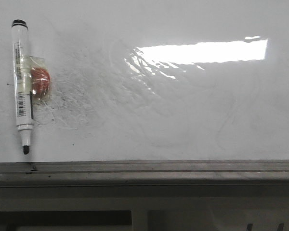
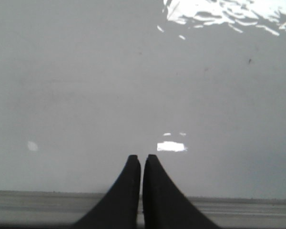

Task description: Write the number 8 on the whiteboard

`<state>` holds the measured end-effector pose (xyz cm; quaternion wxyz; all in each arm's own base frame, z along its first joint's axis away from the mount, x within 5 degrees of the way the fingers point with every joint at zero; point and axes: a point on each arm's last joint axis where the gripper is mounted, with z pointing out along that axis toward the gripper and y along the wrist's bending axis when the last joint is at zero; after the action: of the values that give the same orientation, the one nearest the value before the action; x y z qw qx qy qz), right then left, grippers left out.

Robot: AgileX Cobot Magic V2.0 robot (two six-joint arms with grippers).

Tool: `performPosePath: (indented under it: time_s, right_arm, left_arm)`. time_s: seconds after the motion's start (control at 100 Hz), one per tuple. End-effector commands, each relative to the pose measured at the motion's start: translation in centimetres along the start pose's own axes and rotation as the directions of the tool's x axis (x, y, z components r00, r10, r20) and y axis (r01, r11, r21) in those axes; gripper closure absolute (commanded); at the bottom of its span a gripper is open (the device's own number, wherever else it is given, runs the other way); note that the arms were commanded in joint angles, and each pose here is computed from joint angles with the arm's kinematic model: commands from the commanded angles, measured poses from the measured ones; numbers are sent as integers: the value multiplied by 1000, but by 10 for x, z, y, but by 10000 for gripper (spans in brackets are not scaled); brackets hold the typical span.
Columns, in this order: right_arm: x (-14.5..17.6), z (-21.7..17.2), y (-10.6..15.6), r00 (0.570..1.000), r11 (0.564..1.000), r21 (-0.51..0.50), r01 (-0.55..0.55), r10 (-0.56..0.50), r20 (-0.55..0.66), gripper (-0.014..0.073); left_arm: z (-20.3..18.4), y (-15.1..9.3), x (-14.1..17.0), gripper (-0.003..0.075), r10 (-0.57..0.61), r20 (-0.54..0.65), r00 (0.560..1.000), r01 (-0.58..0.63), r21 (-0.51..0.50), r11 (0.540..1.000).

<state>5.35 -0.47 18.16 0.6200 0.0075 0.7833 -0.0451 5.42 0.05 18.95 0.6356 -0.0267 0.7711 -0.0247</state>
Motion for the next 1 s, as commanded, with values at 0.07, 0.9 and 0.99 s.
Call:
performPosePath:
  time_s: [0.07, 0.9, 0.99]
  right_arm:
    - [-11, -1, -1, 986, 1000, 14, 25, -27, 163, 658]
    - [-40, -11, -2, 898, 1000, 14, -12, 5, 441, 658]
    - [-48, -15, -2, 892, 1000, 15, -13, 5, 452, 658]
  left_arm:
    - [1, -1, 2, 741, -1, 96, 995, -1, 23, 1000]
    - [-4, -4, -22, 741, -21, 350, 936, 0, 59, 998]
    - [-7, -5, -30, 741, -23, 379, 925, -1, 62, 998]
